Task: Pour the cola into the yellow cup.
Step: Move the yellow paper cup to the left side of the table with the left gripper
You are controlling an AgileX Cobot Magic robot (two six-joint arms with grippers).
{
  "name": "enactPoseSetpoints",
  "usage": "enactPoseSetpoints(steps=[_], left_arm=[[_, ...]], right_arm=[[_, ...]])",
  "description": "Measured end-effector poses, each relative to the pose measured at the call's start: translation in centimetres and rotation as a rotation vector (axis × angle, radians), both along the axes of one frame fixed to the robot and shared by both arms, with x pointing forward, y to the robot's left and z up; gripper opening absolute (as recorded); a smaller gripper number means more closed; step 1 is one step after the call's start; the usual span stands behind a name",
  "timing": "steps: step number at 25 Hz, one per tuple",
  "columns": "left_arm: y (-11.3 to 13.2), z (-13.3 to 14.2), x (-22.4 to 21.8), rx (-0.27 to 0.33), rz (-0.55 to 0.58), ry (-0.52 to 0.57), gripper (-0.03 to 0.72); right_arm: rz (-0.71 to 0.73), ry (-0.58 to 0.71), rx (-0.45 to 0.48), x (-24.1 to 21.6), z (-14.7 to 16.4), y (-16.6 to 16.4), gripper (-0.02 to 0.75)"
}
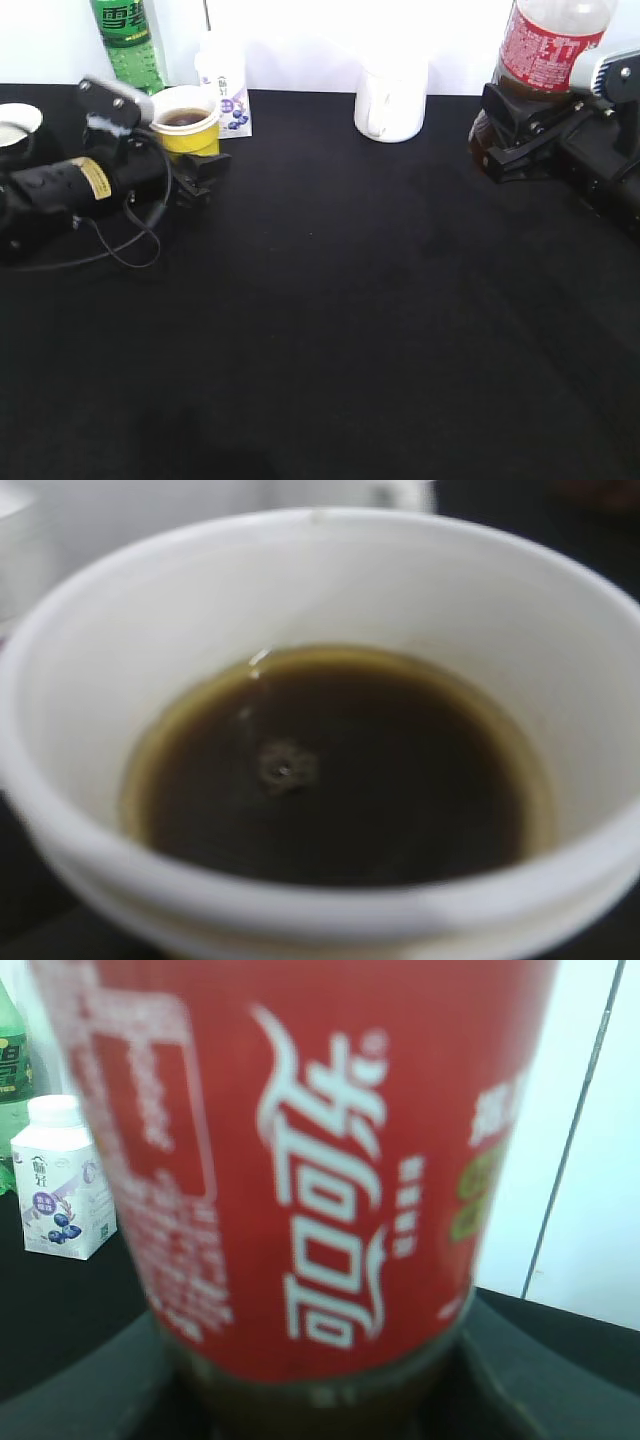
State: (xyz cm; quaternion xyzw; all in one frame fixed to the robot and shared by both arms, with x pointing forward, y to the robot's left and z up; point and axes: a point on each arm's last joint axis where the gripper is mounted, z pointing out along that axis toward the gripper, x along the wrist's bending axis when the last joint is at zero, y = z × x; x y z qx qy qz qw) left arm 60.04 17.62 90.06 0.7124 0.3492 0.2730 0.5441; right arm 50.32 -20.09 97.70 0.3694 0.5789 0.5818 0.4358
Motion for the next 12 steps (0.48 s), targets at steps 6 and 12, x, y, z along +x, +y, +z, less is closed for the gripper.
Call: enactPoseSetpoints(steps=[6,12], left_arm=[[0.6,-2.9,0.6,-0.020,0.080,-0.011,0.444],[0.6,-3.0,0.6,-0.011,0.084,-0.005,0.491]], right_arm=[[0.000,-0.001,0.001,0.0,0.0,0.0,0.384],[0.000,0.000,0.003,0.0,0.0,0.0,0.384]])
